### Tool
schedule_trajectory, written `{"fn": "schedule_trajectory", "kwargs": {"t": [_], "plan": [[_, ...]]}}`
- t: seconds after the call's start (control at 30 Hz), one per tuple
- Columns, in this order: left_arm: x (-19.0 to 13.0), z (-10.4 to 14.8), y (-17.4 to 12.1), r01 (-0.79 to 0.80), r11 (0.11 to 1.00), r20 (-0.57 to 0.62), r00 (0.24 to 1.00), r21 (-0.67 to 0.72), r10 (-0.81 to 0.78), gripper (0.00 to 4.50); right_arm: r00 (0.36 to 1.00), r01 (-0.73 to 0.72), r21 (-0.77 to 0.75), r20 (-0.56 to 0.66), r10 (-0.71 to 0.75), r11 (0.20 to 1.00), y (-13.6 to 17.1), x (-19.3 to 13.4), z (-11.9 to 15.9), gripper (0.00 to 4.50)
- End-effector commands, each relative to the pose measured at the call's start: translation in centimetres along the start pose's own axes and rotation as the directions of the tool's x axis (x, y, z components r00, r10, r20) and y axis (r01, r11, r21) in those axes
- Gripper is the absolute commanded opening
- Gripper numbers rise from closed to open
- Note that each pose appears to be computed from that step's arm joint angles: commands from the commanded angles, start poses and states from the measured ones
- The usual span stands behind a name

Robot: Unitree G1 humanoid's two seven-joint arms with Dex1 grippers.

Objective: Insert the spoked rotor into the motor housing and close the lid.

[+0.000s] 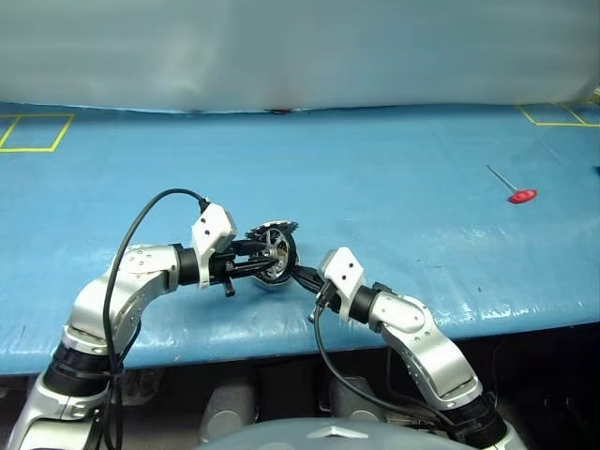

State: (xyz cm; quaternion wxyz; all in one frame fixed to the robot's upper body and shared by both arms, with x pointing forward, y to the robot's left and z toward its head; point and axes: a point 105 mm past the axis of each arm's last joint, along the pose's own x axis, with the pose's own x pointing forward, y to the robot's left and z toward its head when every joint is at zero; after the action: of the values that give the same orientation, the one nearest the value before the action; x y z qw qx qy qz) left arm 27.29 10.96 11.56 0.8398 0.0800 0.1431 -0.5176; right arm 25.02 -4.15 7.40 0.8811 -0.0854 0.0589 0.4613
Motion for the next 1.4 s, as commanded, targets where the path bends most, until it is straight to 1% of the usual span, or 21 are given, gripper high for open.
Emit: {"fn": "schedule_trajectory", "kwargs": {"t": [0.03,0.47,0.63,0.83,1.03,1.2,1.4], "plan": [[0.0,1.2,0.7,-0.031,0.999,0.044,0.999,0.041,0.029,1.39,0.999,-0.002,-0.021,0.046,0.003,1.000,0.2,-0.1,1.2,0.00],[0.4,1.3,1.6,-0.063,0.997,0.059,0.996,0.040,0.060,1.39,0.999,-0.009,-0.002,0.032,0.009,1.000,0.6,0.1,0.7,0.00],[0.9,1.5,1.5,-0.053,0.998,0.071,0.996,0.045,0.050,1.39,1.000,0.011,0.025,0.006,-0.011,1.000,0.6,0.2,-0.2,0.00],[1.2,1.8,1.4,-0.045,0.998,0.081,0.996,0.050,0.041,1.39,0.997,0.044,0.046,-0.064,-0.041,0.998,0.5,0.1,-2.0,0.00],[1.3,1.9,1.6,-0.048,0.998,0.084,0.996,0.050,0.044,1.39,0.996,0.052,0.059,-0.081,-0.048,0.997,0.6,0.0,-2.6,0.00],[1.2,1.7,2.4,-0.078,0.996,0.081,0.994,0.038,0.075,1.39,0.995,0.050,0.062,-0.085,-0.044,0.997,0.6,0.0,-2.7,0.00],[1.0,1.3,4.3,-0.139,0.990,0.078,0.987,0.019,0.137,1.39,0.996,0.046,0.063,-0.084,-0.041,0.997,0.7,0.1,-2.6,0.00]]}}
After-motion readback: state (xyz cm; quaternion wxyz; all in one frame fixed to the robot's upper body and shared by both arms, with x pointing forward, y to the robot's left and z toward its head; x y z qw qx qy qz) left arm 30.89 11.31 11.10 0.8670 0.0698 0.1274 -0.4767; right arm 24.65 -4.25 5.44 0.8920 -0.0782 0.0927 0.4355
